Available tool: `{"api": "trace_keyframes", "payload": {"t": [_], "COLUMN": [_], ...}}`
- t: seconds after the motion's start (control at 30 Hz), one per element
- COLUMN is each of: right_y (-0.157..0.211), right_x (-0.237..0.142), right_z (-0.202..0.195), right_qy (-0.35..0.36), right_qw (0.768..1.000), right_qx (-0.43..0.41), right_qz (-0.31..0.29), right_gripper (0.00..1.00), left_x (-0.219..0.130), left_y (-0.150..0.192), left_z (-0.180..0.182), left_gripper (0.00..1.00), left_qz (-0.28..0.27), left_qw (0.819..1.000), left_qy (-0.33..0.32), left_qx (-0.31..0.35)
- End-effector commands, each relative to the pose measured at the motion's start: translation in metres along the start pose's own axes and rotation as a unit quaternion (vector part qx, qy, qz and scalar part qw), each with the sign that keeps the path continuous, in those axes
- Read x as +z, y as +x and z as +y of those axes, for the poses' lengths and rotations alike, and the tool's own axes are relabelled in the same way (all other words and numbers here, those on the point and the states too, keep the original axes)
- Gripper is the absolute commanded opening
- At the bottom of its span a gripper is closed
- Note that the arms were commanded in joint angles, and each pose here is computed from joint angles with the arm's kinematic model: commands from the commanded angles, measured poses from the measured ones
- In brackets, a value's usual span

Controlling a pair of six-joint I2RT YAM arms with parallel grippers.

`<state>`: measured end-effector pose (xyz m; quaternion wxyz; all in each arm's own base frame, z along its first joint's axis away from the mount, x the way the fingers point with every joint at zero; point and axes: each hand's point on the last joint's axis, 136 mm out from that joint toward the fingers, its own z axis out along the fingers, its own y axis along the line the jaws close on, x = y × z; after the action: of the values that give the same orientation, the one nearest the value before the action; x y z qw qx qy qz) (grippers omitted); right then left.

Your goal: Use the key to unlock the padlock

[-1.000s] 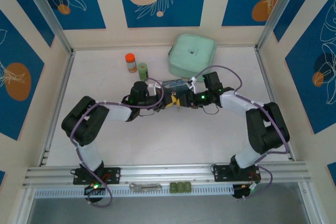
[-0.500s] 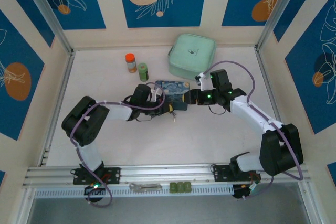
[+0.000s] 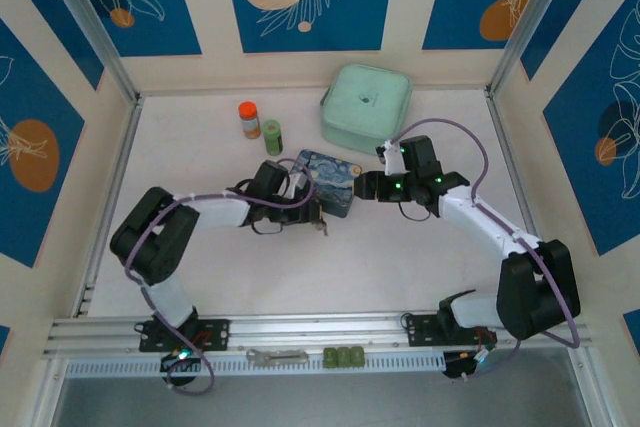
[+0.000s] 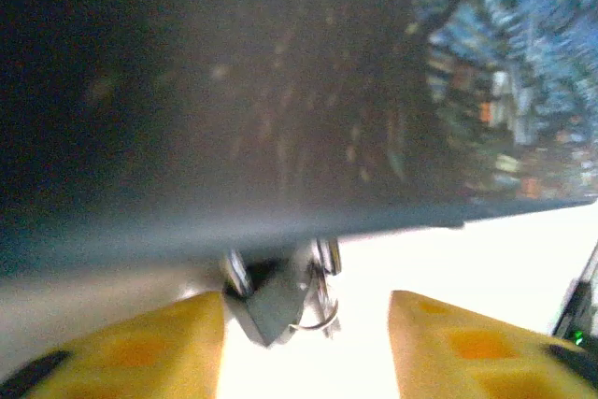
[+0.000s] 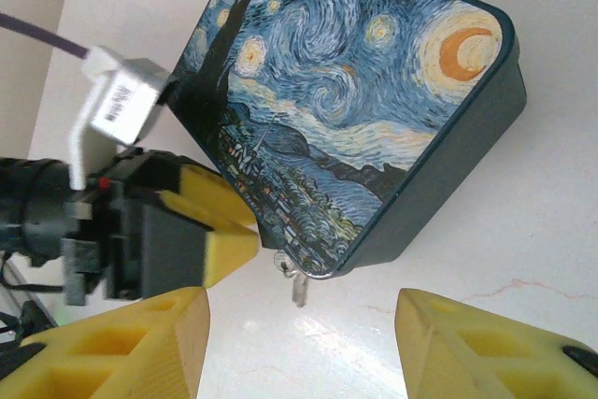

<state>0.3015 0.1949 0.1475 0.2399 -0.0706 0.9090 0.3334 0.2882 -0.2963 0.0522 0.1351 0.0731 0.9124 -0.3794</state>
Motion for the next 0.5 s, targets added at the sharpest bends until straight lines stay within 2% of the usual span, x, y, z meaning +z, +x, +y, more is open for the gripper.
{"api": "trace_keyframes", "payload": {"t": [0.0, 0.03, 0.17, 0.37, 0.47], "right_y": [-0.001, -0.002, -0.004, -0.004, -0.003], "right_x": [-0.002, -0.002, 0.001, 0.008, 0.010], "right_z": [0.003, 0.004, 0.008, 0.016, 0.017], "right_qy": [0.009, 0.012, 0.016, 0.021, 0.027], "right_qw": [1.000, 1.000, 1.000, 0.999, 0.999], "right_qx": [-0.006, -0.010, -0.020, -0.029, -0.026], "right_qz": [-0.005, -0.006, -0.006, -0.003, -0.004], "right_gripper": [0.55, 0.55, 0.55, 0.55, 0.55], "left_x": [-0.023, -0.029, -0.052, -0.053, -0.043], "left_y": [0.002, 0.002, -0.012, -0.035, -0.032], "left_z": [0.007, 0.011, 0.017, -0.007, -0.013], "left_gripper": [0.60, 0.65, 0.70, 0.68, 0.67], "left_qz": [-0.020, -0.030, -0.081, -0.114, -0.112], "left_qw": [0.999, 0.999, 0.996, 0.993, 0.994], "left_qy": [-0.026, -0.030, -0.010, 0.028, 0.004], "left_qx": [-0.005, -0.014, -0.046, -0.022, -0.004]}}
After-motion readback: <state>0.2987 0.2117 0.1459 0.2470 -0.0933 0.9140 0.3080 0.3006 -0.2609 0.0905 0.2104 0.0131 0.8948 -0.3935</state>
